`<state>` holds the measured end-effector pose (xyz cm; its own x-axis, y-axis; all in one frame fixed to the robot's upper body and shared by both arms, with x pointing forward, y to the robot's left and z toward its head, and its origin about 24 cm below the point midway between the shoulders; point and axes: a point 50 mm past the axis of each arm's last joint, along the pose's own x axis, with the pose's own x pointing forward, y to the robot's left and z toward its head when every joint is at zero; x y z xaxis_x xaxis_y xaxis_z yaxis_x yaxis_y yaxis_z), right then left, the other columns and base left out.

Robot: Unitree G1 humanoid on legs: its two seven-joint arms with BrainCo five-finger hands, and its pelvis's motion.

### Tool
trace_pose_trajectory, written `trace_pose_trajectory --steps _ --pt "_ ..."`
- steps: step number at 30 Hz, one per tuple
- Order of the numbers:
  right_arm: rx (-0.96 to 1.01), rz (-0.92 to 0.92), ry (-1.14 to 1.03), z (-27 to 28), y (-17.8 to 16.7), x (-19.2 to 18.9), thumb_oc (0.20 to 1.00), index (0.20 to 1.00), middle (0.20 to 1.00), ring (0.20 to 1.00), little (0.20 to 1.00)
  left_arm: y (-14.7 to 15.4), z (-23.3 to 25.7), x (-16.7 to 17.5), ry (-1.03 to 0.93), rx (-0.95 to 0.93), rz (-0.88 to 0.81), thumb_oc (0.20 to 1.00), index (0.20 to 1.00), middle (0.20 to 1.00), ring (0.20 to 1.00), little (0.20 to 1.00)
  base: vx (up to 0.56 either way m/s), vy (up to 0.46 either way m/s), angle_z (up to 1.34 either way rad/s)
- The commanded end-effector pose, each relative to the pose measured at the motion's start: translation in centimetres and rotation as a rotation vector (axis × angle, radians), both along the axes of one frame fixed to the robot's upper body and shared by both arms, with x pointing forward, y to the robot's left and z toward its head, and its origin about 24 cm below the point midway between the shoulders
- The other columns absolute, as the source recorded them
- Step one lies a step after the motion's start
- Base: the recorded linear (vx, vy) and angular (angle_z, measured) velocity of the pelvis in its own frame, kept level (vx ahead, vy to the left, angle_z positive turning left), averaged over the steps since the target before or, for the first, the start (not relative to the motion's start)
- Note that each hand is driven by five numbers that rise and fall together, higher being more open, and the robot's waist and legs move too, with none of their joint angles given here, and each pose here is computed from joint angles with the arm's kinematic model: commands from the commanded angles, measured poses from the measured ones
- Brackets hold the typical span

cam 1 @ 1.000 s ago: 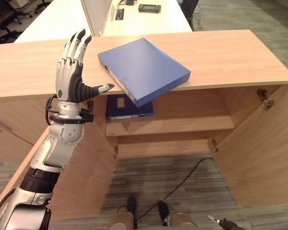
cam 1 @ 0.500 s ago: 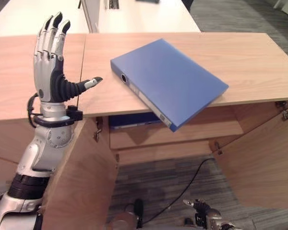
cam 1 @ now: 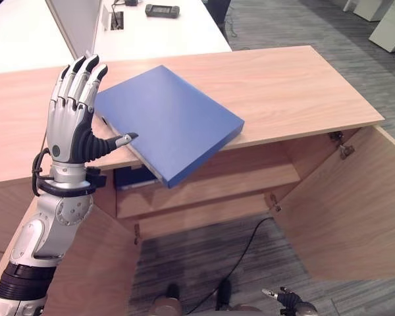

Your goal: Put the empty folder in the office cabinet

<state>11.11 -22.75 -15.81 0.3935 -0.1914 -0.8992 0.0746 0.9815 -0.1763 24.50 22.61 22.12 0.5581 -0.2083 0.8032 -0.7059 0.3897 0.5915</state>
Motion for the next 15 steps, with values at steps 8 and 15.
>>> trace_pose_trajectory --steps 8,15 --pt "-0.012 0.047 -0.109 0.8 1.4 3.3 1.0 1.0 1.0 1.0 1.0 0.5 2.6 -0.8 -0.12 0.046 0.004 1.0 1.0 1.0 1.0 1.0 -0.1 -0.025 0.1" --pt "-0.024 0.023 -0.106 0.8 0.8 3.0 1.0 1.0 1.0 1.0 1.0 1.5 2.0 -1.6 -0.112 0.03 0.045 1.0 1.0 1.0 1.0 1.0 -0.02 0.004 0.07"
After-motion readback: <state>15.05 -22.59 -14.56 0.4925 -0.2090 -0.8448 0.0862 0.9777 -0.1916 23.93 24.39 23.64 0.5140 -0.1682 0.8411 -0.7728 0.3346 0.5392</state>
